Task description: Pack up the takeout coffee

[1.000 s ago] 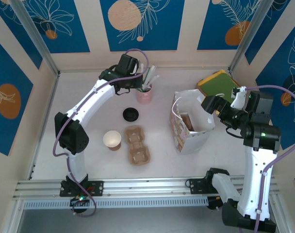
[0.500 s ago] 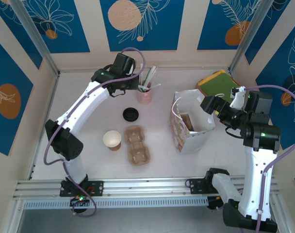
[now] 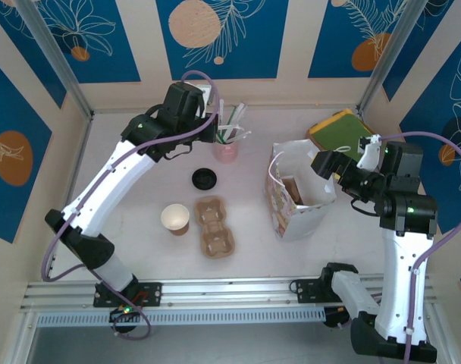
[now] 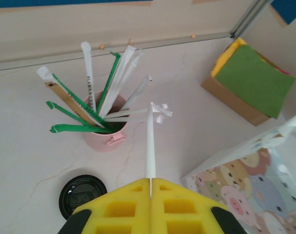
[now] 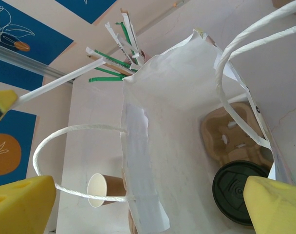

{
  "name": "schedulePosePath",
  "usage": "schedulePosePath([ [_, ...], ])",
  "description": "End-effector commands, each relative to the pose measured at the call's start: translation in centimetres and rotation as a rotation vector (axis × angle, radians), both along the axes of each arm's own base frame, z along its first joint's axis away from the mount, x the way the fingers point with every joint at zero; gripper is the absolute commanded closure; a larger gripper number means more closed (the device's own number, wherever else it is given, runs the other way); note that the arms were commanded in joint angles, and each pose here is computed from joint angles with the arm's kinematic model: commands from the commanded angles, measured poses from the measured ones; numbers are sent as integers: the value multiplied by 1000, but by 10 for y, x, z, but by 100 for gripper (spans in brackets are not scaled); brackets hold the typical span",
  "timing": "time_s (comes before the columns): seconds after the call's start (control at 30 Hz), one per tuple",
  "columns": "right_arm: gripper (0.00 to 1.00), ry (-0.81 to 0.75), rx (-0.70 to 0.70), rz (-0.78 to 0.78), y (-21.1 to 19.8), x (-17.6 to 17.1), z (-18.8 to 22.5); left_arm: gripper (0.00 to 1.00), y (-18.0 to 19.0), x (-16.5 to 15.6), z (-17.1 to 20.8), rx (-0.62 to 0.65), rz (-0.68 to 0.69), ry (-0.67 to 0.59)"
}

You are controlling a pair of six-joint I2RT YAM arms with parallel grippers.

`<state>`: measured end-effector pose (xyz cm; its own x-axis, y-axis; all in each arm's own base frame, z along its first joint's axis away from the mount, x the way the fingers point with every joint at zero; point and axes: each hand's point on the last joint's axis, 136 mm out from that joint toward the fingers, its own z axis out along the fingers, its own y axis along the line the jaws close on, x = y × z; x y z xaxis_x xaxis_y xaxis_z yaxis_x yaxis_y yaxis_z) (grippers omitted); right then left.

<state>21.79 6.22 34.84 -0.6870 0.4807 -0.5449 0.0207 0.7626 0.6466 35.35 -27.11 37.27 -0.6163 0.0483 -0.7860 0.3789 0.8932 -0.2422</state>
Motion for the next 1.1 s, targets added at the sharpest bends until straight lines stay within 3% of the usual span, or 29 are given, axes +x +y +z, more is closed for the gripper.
schedulePosePath([
  [0.0,1,-28,-22,13,1,-4,7,97,-11,-17,40,-85,-78,-84],
  [0.2,1,-27,-29,7,0,-6,5,98,-42,-46,70,-172,-237,-151],
  [0.4,1,-20,-29,0,0,-8,2,99,-71,-73,81,-154,-376,-180],
  [0.73,1,-10,-25,-10,-2,-8,-4,100,-115,-103,58,-29,-538,-122],
  [1.07,1,-1,-23,-11,-2,-9,-9,100,-135,-102,28,83,-564,-82],
])
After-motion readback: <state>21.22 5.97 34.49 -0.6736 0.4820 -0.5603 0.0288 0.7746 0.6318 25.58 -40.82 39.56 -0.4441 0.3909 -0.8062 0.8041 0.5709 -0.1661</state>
